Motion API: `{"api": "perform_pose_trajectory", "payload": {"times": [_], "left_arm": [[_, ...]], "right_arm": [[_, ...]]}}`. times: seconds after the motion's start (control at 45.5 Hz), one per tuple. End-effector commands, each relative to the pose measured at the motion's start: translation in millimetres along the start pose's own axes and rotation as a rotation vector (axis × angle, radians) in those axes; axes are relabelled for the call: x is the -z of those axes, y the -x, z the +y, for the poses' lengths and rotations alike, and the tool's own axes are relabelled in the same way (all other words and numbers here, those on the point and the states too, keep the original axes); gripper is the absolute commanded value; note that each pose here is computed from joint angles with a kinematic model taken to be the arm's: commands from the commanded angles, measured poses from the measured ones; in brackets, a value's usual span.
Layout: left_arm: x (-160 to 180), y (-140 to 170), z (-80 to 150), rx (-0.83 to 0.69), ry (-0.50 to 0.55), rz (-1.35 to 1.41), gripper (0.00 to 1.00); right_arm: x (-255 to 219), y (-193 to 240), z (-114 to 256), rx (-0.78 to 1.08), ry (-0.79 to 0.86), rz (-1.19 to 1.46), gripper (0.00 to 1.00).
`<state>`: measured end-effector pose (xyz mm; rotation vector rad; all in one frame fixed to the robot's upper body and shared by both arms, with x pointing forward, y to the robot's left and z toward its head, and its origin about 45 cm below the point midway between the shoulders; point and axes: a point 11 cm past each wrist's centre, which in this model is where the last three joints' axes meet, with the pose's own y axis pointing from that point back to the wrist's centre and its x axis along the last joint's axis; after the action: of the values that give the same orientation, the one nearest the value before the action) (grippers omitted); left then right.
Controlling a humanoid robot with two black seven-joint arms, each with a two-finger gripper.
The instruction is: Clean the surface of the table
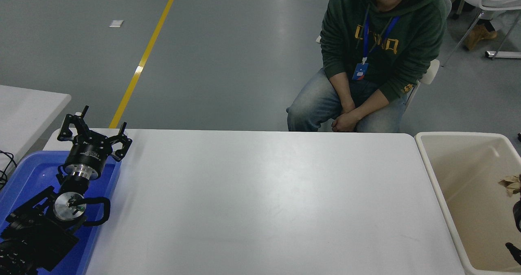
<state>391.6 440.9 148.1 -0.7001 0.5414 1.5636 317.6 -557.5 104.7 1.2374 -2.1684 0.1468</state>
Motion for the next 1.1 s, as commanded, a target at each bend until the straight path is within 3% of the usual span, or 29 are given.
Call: {"api": "perform_pose_trajectory", "payload": {"times": [0.0,0.066,0.11,0.132,0.791,1.077], "left_arm": [[-0.1,-0.1,0.0,0.0,0.0,0.0,1.0],[-0.1,-0.1,0.0,0.0,0.0,0.0,1.0],[-0.1,-0.1,0.0,0.0,0.0,0.0,1.0],[-0.1,-0.1,0.0,0.0,0.0,0.0,1.0],[0.0,-0.1,0.0,0.0,0.0,0.0,1.0],[0.1,0.4,-0.1,0.001,0.0,0.001,1.0]], "right_arm": [[12.5,13.0,-3.9,-0.009,-0.015,0.004,0.25],[12.2,10.7,-3.9,-0.027,-0.013,0.0,0.46],[12.0,9.6,-4.1,-0.03,-0.012,-0.003,0.93],[12.0,10.7,-3.9,-0.027,-0.013,0.0,1.0],[3.9,-2.0,-2.5,-0.051,0.001,0.008,1.0],[7.0,-35.7,-11.1,-0.107,0.034,-0.219,1.0]]}}
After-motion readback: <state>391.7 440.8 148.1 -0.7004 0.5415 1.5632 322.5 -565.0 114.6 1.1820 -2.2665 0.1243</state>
